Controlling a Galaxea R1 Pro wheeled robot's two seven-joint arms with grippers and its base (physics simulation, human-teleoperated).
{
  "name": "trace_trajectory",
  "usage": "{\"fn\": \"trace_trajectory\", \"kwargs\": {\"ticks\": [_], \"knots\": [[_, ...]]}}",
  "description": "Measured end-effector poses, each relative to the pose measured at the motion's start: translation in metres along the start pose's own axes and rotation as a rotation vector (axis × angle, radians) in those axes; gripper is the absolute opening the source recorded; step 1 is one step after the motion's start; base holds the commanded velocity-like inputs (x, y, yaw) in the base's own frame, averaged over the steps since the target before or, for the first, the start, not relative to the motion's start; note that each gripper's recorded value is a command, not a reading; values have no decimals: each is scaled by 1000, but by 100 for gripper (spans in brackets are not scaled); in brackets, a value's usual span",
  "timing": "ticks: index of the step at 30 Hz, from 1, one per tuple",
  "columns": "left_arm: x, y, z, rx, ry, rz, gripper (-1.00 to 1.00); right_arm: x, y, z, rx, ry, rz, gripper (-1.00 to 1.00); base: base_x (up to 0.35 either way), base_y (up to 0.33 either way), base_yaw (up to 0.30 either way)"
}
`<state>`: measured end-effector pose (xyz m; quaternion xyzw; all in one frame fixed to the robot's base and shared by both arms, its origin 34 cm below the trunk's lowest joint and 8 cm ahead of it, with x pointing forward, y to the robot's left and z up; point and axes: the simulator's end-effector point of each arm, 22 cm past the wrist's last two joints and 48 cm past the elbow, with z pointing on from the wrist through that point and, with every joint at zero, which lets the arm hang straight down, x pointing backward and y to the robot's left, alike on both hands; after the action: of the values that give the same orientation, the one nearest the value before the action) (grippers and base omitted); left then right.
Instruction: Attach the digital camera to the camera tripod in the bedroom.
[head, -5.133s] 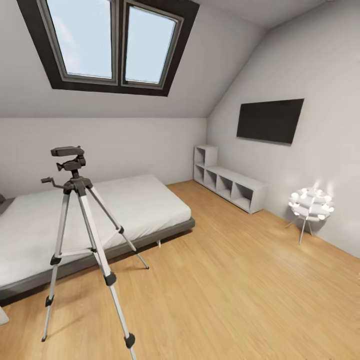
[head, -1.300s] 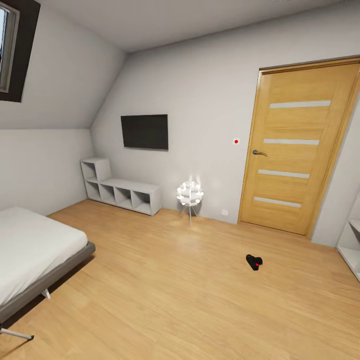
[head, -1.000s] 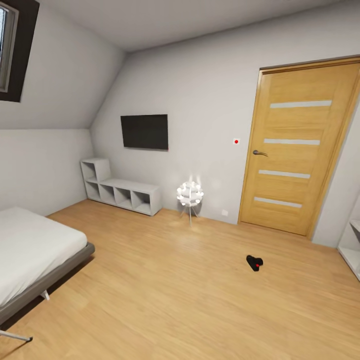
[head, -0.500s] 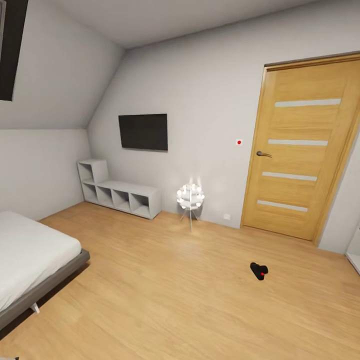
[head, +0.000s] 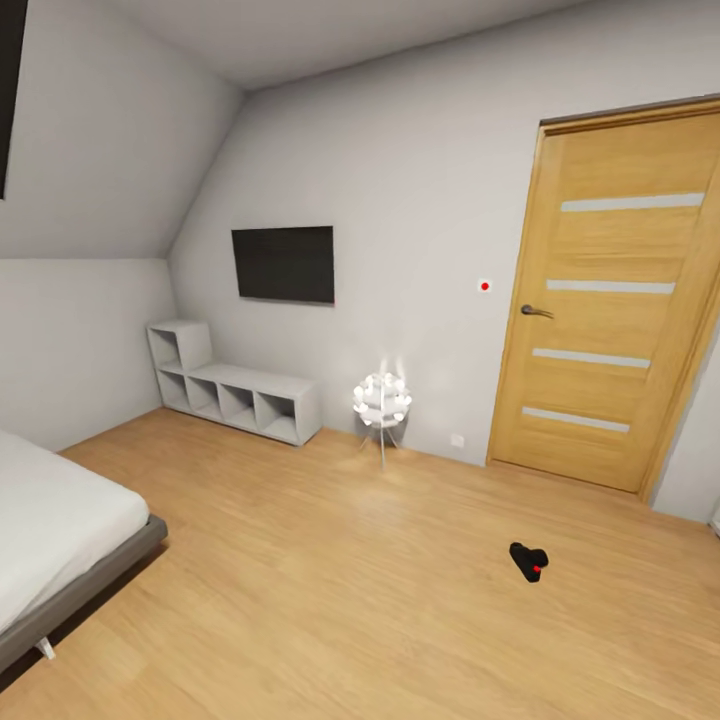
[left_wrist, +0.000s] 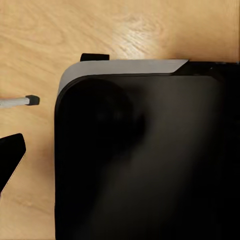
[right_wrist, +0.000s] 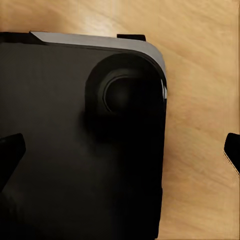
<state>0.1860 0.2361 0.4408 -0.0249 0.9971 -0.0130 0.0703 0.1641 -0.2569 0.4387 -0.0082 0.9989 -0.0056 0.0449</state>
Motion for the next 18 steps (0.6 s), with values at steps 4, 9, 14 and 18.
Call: {"fn": "trace_trajectory", "kwargs": {"ticks": [4, 9, 14, 18], "knots": [[0, 0, 0, 0, 1, -2, 100, 0, 0, 0, 0, 0, 0, 100, 285, 0, 0], [0, 0, 0, 0, 1, -3, 100, 0, 0, 0, 0, 0, 0, 100, 286, 0, 0], [0, 0, 0, 0, 1, -4, 100, 0, 0, 0, 0, 0, 0, 100, 285, 0, 0], [0, 0, 0, 0, 1, -4, 100, 0, 0, 0, 0, 0, 0, 100, 286, 0, 0]]}}
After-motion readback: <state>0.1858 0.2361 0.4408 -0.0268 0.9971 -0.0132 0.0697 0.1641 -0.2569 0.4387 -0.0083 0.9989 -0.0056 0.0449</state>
